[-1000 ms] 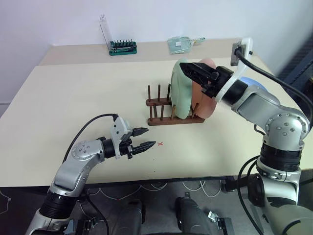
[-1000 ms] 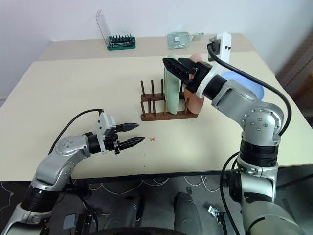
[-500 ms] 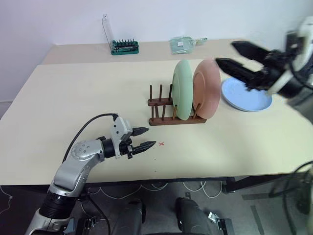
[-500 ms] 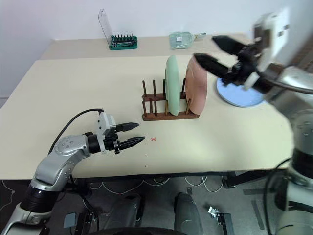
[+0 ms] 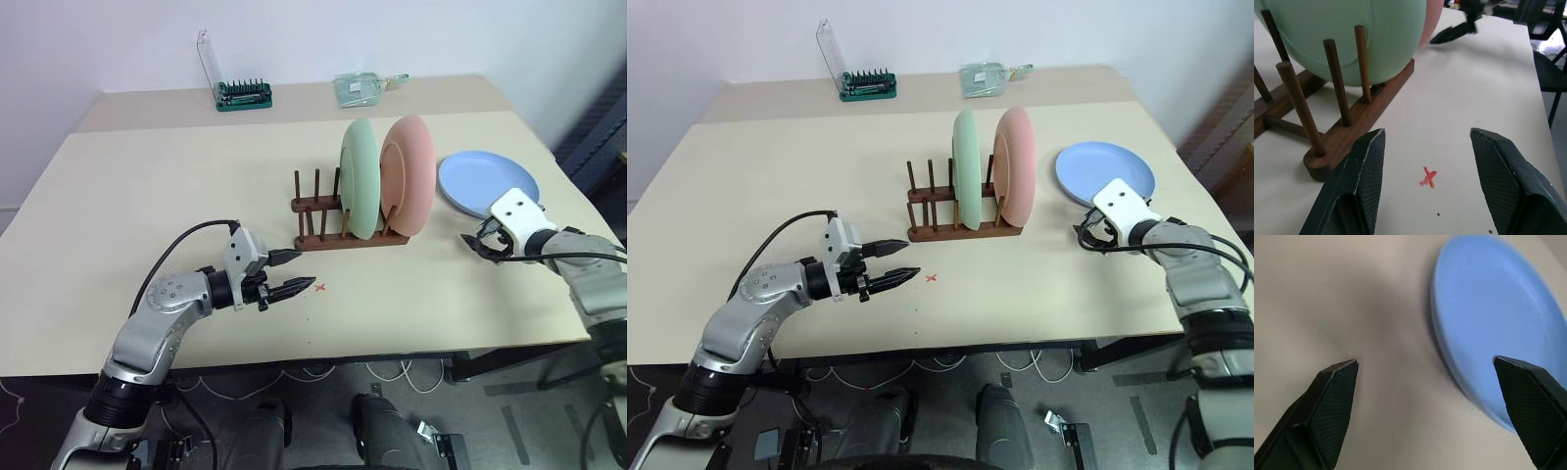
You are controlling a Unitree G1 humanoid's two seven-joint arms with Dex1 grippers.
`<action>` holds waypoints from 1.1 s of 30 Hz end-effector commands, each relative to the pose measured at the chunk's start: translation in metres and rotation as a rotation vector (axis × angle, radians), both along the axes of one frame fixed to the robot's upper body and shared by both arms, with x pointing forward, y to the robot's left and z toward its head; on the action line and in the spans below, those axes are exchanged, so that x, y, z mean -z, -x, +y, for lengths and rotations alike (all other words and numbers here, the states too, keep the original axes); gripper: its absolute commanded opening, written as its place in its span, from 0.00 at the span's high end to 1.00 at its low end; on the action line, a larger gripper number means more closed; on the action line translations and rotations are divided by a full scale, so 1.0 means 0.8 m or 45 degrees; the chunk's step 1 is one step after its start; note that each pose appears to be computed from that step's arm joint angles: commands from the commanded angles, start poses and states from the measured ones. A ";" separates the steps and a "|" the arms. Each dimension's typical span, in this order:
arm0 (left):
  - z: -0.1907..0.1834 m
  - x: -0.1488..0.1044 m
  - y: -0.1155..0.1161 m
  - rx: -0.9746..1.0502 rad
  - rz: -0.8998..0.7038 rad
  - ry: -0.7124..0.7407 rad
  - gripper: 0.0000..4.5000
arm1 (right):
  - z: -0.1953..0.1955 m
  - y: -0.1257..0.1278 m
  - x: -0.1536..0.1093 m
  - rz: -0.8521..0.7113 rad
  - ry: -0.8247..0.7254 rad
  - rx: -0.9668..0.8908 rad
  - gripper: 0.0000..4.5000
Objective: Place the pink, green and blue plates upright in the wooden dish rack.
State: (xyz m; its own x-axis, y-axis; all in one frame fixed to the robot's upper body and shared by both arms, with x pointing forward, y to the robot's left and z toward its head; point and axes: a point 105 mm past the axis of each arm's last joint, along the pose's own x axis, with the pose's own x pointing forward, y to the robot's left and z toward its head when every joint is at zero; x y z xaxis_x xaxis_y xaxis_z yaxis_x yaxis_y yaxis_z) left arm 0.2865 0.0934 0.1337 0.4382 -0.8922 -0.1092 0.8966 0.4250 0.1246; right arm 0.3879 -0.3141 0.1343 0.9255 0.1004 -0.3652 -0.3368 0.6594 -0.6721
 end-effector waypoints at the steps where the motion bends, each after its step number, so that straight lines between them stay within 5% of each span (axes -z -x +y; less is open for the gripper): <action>1: -0.001 -0.009 0.004 0.013 -0.043 0.001 0.37 | -0.016 -0.015 -0.006 -0.062 0.095 0.044 0.00; 4: 0.000 -0.008 0.007 -0.001 -0.045 -0.003 0.37 | -0.026 -0.024 0.003 -0.057 0.126 0.109 0.20; 11: 0.007 -0.007 0.012 -0.038 -0.038 -0.006 0.37 | -0.030 -0.026 -0.008 -0.117 0.161 0.081 0.98; 17: 0.009 -0.008 0.013 -0.046 -0.033 -0.009 0.37 | -0.027 -0.023 -0.082 -0.429 0.180 0.066 0.99; 21: 0.009 -0.006 0.012 -0.043 -0.025 -0.012 0.37 | 0.027 0.008 -0.217 -0.867 -0.010 -0.051 0.99; 24: 0.009 -0.006 0.011 -0.030 -0.019 -0.016 0.37 | 0.071 0.036 -0.276 -1.033 -0.165 -0.201 0.99; 28: 0.010 -0.005 0.008 -0.033 -0.021 -0.018 0.37 | 0.126 0.068 -0.314 -1.040 -0.481 -0.478 0.99; 33: 0.033 -0.008 -0.004 -0.157 -0.039 0.004 0.37 | 0.245 0.133 -0.308 -0.654 -0.984 -1.132 0.99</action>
